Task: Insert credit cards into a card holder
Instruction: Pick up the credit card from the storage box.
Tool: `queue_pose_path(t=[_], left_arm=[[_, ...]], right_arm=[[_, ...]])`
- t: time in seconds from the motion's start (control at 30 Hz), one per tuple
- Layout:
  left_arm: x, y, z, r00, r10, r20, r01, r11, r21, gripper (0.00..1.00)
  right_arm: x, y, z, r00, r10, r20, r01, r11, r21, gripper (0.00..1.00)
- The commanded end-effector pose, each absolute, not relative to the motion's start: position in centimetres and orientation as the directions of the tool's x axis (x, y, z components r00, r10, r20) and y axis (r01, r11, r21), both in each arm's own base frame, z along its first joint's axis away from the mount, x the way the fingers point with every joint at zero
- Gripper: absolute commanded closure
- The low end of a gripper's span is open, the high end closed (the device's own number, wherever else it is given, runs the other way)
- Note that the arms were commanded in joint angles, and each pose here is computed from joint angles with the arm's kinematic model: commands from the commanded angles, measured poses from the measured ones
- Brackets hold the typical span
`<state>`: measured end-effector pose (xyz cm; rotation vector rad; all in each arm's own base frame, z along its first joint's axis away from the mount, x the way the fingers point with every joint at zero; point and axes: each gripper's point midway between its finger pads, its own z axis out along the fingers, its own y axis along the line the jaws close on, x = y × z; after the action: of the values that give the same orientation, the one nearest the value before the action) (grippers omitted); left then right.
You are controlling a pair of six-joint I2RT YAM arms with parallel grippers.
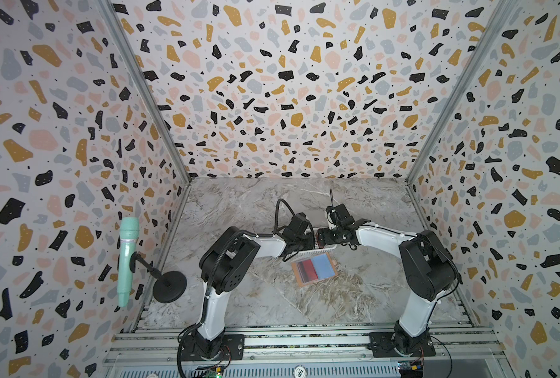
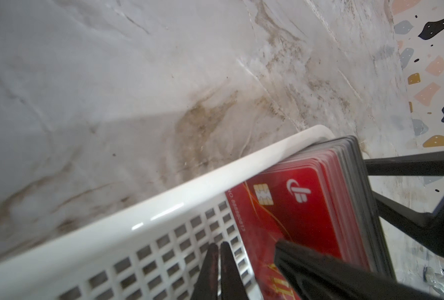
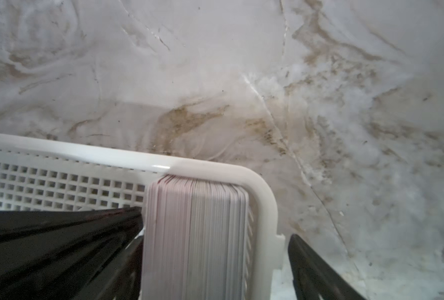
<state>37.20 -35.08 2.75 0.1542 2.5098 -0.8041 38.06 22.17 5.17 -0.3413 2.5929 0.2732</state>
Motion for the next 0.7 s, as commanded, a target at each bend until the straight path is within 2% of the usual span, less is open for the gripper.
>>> queue_pose_path(t=[0.0, 0.53, 0.67], left_arm=[[37.2, -34.8, 1.8, -0.884, -0.047, -0.464, 0.226, 0.826, -0.516, 0.92], [37.0, -34.6, 1.4, -0.889, -0.069, -0.452, 0.212, 0.814, -0.541, 0.94], [37.0, -34.8, 1.8, -0.887, -0.068, -0.457, 0.223, 0.804, -0.551, 0.91]], right_arm=[[38.7, 22.1, 6.3, -0.827, -0.197, -0.527, -0.287, 0.953, 0.095, 0.16], [38.9, 21.3, 8.7, -0.790, -0.195, -0.581, -0.284, 0.957, 0.064, 0.23], [38.9, 21.3, 9.1, -0.788, -0.195, -0.585, -0.284, 0.957, 0.065, 0.24]])
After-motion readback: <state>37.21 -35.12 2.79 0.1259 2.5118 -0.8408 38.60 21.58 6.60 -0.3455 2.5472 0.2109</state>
